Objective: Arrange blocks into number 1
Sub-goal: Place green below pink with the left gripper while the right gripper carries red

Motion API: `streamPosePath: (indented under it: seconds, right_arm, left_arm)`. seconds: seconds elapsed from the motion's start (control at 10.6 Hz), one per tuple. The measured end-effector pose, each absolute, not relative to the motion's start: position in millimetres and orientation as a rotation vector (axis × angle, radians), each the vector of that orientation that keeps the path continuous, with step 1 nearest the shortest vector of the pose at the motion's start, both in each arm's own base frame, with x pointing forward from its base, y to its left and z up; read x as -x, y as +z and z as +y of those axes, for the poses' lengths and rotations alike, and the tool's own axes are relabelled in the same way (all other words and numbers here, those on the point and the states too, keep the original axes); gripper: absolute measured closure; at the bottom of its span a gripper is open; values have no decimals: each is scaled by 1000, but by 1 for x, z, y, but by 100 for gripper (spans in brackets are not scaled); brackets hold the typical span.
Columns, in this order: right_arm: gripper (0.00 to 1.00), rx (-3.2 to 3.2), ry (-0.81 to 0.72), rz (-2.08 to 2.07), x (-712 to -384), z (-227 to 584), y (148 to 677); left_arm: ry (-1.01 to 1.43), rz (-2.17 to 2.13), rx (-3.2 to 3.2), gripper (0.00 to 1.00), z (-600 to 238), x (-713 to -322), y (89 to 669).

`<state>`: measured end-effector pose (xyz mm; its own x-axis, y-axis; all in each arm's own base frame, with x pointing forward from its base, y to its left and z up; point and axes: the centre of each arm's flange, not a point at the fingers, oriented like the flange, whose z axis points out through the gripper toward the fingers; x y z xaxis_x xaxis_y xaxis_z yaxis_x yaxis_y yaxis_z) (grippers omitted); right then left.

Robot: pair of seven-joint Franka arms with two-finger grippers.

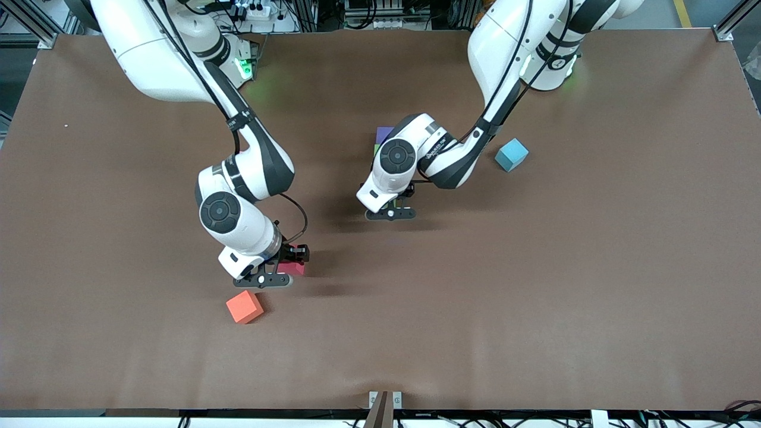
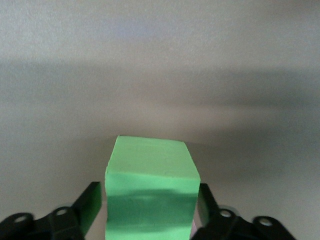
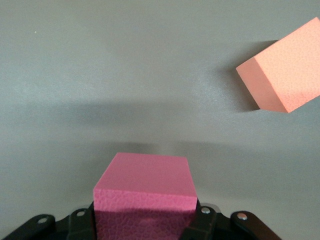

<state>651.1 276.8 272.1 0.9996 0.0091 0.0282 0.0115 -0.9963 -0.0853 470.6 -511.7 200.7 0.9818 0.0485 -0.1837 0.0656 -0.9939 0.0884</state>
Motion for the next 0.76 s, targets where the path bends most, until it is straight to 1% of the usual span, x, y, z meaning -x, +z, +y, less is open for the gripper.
streamPosePath:
  seconds: [0.09,0.28,0.38,0.57,0.76]
  right_arm:
    - [39,3056,-42,-16,-651,277,272]
    - [39,3056,-33,-19,-649,281,268]
    - [39,3057,-19,-11,-644,293,262]
    - [39,3063,5,50,-623,343,246]
    - [39,3070,-19,127,-603,411,232]
  left_arm:
    - [-286,96,-3031,0,-512,-471,201]
    - [-273,110,-3024,0,-511,-477,206]
    - [-222,135,-3000,0,-507,-492,226]
    - [-123,234,-2958,0,-468,-540,308]
    - [-150,259,-2993,0,-383,-578,374]
